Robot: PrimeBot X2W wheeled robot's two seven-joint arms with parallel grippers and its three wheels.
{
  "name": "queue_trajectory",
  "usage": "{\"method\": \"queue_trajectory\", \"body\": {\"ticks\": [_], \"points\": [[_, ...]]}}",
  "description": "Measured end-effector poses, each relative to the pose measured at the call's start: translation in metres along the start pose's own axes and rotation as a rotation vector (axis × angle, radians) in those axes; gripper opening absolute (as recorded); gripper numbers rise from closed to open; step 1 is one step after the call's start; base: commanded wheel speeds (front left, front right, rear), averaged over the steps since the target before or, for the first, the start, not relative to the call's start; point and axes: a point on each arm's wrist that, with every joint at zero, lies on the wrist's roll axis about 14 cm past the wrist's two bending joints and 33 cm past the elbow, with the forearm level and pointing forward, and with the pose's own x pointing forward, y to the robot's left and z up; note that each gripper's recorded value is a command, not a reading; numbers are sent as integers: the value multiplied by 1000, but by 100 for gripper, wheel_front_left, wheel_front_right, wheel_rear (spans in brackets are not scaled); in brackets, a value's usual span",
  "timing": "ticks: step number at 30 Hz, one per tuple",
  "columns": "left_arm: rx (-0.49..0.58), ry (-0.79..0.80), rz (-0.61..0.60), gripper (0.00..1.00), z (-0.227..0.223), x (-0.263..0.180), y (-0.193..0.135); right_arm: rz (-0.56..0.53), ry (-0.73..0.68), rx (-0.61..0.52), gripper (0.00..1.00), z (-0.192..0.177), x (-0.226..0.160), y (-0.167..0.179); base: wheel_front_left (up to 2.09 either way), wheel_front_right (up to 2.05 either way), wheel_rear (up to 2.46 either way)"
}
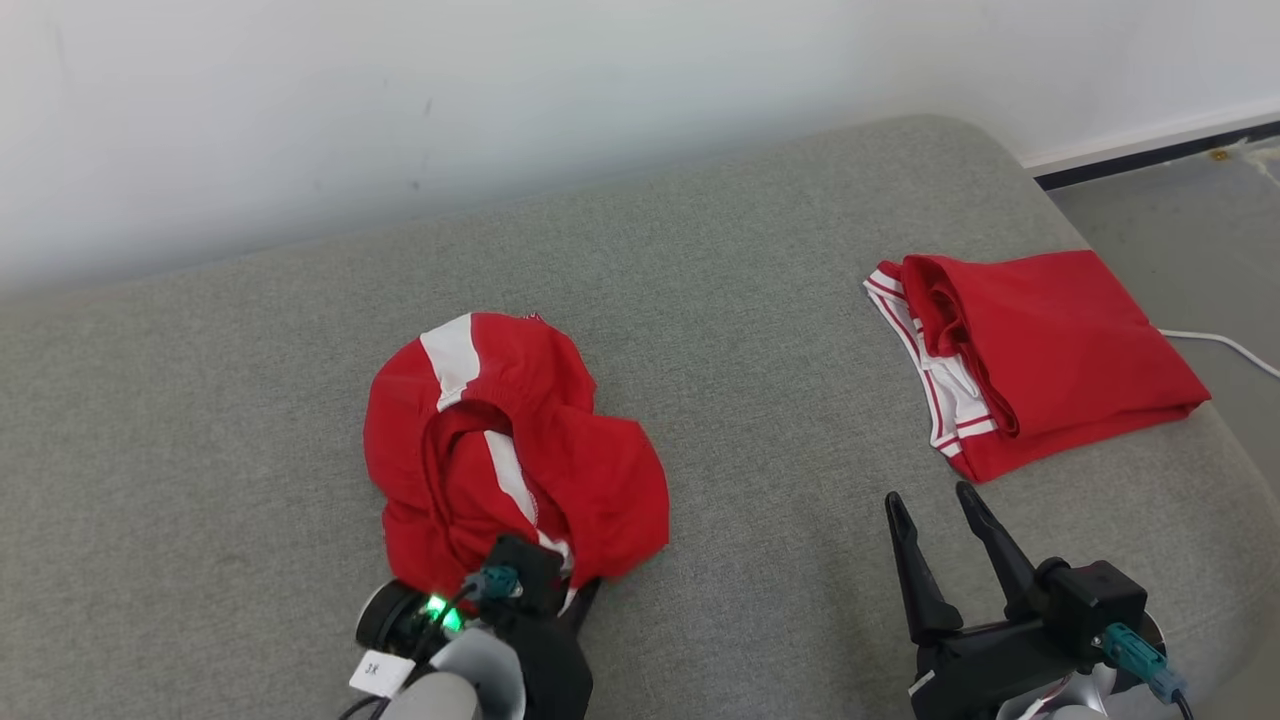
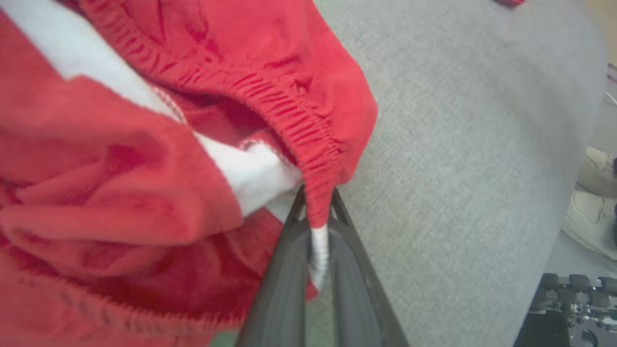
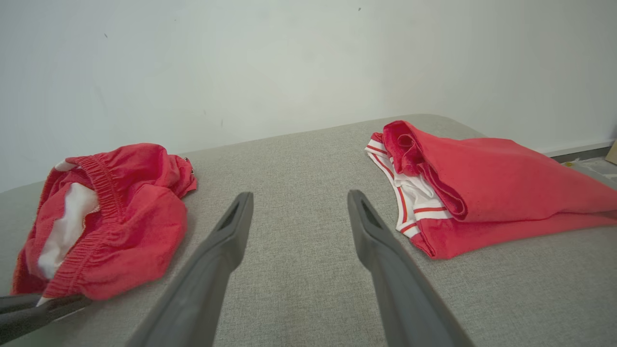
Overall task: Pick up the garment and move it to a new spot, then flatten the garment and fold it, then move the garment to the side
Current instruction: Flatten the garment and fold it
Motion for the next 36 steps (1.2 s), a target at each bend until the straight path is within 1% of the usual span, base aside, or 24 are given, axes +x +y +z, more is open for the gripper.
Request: {"method": "queue_trajectory", "body": {"ticks": [2,7,10,15,19,20,22,24,27,30,33,36], "points": [[-24,-67,-7,0,17,1,-3,-3,-4,-1,100,1,-1,-2,0,0,0],[-60,-286,-26,0,85,-2,-8,-4,2,0,100,-1,-4,-2,0,0,0],[-51,-381,-42,0,125,-7,-9,8,-2,2,100,0,-2,2,0,0,0],[-76,-557,-80,0,199,-23,-10,25,-5,5,100,0,0,9,0,0,0],[-91,-690,-133,0,250,-38,-17,28,-4,6,100,0,1,10,0,0,0],[-101,-747,-155,0,268,-46,-19,25,-5,5,100,1,1,10,0,0,0],[-126,-776,-165,0,275,-49,-19,21,-5,4,100,1,1,8,0,0,0],[-185,-792,-170,0,275,-50,-15,15,-7,5,100,1,2,6,0,0,0],[-248,-777,-143,0,260,-48,-5,15,-1,6,100,-1,3,6,0,0,0],[-268,-772,-125,0,253,-50,2,33,5,9,100,-3,7,12,0,0,0],[-263,-775,-126,0,253,-54,1,55,4,10,100,-3,11,19,0,0,0],[-225,-791,-148,0,265,-60,-6,81,-4,11,100,0,14,28,0,0,0]]}}
